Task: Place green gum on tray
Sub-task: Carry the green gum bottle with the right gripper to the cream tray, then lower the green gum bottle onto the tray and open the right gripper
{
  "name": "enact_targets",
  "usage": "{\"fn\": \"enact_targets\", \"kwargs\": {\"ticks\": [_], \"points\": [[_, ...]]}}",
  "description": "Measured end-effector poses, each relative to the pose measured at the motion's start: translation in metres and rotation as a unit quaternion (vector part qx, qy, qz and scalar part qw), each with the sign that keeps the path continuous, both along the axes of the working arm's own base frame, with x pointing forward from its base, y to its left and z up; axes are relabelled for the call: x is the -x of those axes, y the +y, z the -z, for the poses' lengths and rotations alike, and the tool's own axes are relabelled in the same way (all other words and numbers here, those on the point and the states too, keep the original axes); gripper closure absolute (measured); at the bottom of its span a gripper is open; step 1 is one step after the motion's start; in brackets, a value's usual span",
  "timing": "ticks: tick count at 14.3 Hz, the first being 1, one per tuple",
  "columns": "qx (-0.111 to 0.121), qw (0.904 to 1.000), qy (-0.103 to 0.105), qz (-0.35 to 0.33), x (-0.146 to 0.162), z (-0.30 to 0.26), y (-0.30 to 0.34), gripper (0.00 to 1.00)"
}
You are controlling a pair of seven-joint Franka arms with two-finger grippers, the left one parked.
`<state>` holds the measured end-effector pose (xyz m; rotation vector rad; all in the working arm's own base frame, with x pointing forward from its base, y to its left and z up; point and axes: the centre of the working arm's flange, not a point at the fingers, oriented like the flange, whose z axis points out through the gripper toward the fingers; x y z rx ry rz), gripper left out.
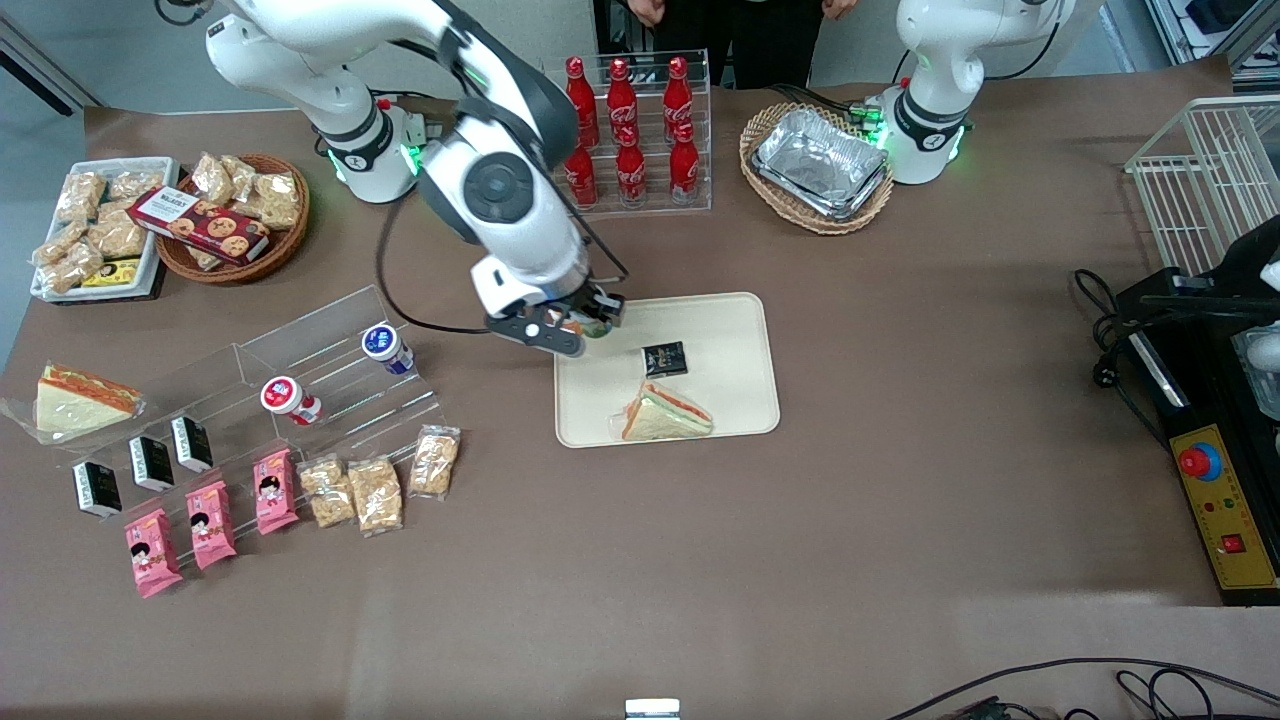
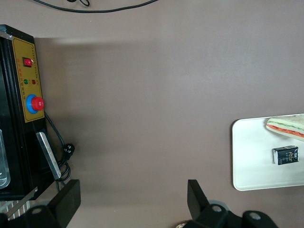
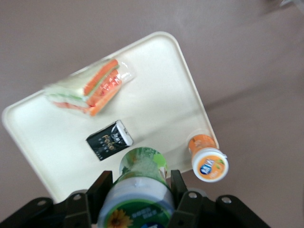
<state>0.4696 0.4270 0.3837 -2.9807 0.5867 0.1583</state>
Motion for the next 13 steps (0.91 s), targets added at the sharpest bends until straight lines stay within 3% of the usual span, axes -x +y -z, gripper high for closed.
{"fn": "enact_targets", "kwargs": {"ticks": [4,8,13], "points": [[0.026,0.9996,0.007,0.000,0.016,0.085,0.019,0.43],[0.021,0.9998,0.002,-0.002,0.021,0.135,0.014,0.43],[0.027,0.9996,-0.002,-0.008,0.026,0.156,0.008,0.43]]}}
